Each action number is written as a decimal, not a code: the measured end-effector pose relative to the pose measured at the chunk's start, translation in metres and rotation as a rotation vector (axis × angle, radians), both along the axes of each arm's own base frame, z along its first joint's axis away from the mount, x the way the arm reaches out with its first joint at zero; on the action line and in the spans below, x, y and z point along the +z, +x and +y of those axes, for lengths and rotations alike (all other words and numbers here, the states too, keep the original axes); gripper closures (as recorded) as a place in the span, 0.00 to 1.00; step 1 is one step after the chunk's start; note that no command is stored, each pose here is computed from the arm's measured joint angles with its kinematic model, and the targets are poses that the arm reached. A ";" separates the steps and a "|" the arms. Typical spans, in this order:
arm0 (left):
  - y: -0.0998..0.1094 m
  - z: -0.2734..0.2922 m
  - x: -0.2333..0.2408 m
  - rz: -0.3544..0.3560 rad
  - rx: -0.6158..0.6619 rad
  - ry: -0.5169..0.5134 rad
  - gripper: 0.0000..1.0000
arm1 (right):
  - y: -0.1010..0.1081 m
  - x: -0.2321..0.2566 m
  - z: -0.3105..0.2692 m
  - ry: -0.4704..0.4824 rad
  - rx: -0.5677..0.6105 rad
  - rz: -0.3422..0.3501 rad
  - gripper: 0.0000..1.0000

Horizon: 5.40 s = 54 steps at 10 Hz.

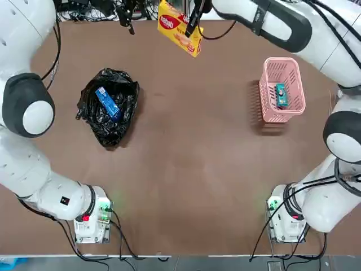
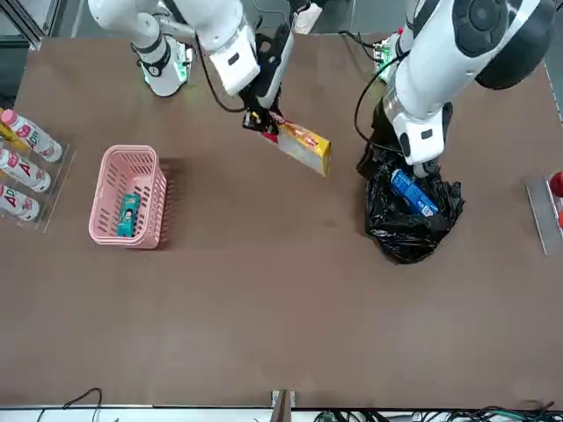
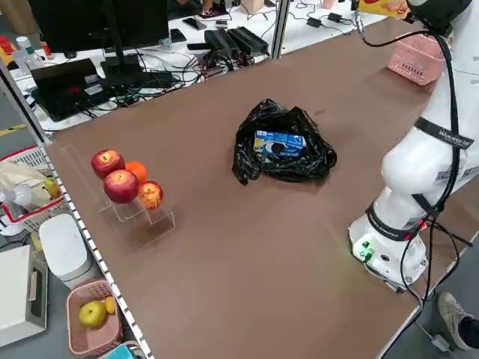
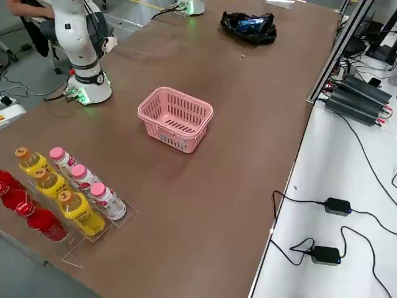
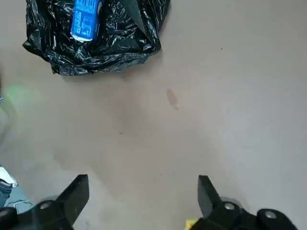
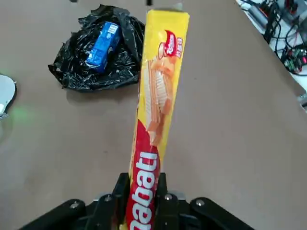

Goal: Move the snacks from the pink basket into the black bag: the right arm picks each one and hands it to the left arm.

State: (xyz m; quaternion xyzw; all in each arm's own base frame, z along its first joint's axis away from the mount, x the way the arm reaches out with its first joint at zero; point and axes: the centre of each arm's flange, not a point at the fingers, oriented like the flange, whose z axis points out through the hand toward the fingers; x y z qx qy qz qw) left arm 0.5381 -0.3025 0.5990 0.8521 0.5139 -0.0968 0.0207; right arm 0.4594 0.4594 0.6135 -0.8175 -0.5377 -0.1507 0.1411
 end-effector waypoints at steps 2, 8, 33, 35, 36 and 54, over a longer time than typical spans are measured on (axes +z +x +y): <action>-0.001 -0.003 0.005 0.016 0.038 -0.034 0.00 | -0.011 -0.004 0.019 -0.008 0.028 -0.024 0.73; -0.009 -0.010 0.009 0.082 0.098 -0.075 0.00 | -0.025 -0.004 0.036 -0.016 0.055 -0.044 0.73; 0.040 0.165 -0.152 0.318 0.099 0.099 0.76 | 0.026 -0.004 -0.037 -0.118 -0.310 0.090 0.00; 0.041 0.207 -0.199 0.384 0.111 0.138 0.76 | 0.054 0.002 -0.100 -0.118 -0.420 0.112 0.00; 0.041 0.229 -0.220 0.403 0.116 0.158 0.76 | 0.064 -0.003 -0.128 -0.125 -0.464 0.129 0.00; 0.071 0.278 -0.219 0.244 0.158 0.128 0.00 | 0.045 -0.245 -0.491 -0.182 -0.961 0.222 0.00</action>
